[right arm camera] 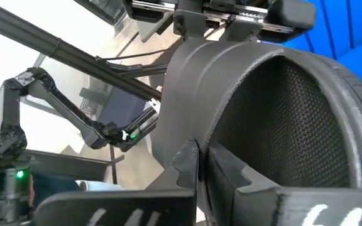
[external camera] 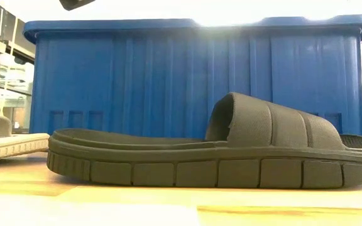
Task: Pick and place slides into bin
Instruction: Put the bottom black slide into the blue bin
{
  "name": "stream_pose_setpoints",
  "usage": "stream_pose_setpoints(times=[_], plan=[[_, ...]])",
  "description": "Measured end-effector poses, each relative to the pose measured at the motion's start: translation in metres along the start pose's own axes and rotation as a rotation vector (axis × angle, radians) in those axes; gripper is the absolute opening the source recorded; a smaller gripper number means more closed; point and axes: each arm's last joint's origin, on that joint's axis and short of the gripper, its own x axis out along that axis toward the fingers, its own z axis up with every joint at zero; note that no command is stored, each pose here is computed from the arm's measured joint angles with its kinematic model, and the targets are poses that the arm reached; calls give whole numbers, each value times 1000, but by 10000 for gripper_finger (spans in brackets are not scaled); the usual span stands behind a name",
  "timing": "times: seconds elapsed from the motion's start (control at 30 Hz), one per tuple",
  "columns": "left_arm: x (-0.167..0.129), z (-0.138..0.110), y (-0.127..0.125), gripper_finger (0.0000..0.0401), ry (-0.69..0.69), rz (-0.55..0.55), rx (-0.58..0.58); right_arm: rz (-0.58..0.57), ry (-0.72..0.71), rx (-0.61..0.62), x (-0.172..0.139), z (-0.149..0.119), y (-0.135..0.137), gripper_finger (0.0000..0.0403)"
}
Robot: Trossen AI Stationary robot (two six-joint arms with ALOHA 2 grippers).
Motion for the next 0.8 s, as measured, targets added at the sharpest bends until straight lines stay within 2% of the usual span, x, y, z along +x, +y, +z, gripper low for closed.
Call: stream_pose_setpoints(times=[0.1,0.27,0.4,0.53,0.63,0.8], plan=[[0,0,0,50,5,-1,-1,-27,5,-26,0,-7,3,9],[-10,-7,-5,50,40,-4,-7,-163,26,-27,-4,-32,7,38],[-20,-14,-9,50,34,45,10,-267,15,-16,-8,-53,12,70],[-31,-15,-16,50,-27,71,53,-309,-69,1,-11,-67,21,97],[-38,-14,-18,50,-114,154,68,-333,-157,10,-14,-76,29,111],[-48,-12,-24,50,-248,223,110,-352,-325,24,-19,-85,39,125]])
